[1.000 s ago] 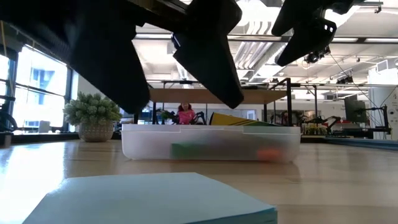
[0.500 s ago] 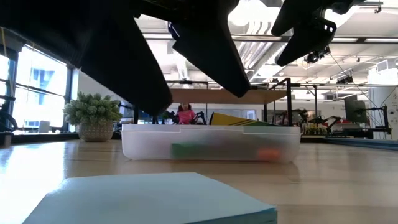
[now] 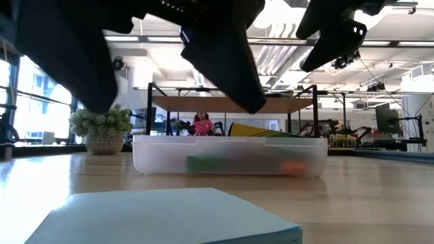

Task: Pack school essentials
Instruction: Put the blue sticky note pad into the supply box

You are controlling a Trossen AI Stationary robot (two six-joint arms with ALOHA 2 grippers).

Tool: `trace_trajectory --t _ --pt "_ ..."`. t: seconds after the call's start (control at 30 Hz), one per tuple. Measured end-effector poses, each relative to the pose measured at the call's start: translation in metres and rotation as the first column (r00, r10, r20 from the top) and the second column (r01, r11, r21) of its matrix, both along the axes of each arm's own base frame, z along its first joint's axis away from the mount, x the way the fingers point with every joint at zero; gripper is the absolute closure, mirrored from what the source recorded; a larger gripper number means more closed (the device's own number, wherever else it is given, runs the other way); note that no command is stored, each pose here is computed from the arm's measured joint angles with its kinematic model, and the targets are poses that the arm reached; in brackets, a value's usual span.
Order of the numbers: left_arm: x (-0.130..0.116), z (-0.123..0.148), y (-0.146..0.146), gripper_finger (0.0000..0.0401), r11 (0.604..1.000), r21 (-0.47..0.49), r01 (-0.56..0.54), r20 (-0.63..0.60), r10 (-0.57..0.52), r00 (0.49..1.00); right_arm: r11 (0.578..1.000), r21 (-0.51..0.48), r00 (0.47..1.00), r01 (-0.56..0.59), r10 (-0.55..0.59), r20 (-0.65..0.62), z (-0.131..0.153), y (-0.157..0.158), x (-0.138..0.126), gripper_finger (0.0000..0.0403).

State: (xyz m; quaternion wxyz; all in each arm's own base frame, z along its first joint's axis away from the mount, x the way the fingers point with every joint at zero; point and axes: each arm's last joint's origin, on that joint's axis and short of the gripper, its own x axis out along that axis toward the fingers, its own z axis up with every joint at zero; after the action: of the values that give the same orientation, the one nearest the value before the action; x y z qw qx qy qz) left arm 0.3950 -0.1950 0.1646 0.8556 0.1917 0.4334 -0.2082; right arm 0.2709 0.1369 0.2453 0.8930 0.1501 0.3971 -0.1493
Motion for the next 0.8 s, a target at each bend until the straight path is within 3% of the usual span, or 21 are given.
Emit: trace_trajectory --t 0.27,0.47,0.8 --pt "-0.0042 -0.0021 -0.0002 0.0035 1.000 -0.011 0.029 -0.054 -0.029 0.998 1.000 0.001 1.000 -0.001 0.001 -0.001 0.0000 0.0000 0.0000 0.0006" --pt "-0.0050 -0.0026 0.0003 0.0004 0.998 0.015 0.059 -0.057 -0.058 0.997 1.000 0.001 1.000 -0.001 0.001 -0.001 0.0000 0.0000 0.0000 0.0006" --pt "-0.0062 -0.0037 0.0017 0.0001 0.996 -0.008 0.094 -0.088 -0.094 0.992 1.000 0.001 1.000 -0.001 0.001 -0.001 0.0000 0.0000 0.0000 0.0006"
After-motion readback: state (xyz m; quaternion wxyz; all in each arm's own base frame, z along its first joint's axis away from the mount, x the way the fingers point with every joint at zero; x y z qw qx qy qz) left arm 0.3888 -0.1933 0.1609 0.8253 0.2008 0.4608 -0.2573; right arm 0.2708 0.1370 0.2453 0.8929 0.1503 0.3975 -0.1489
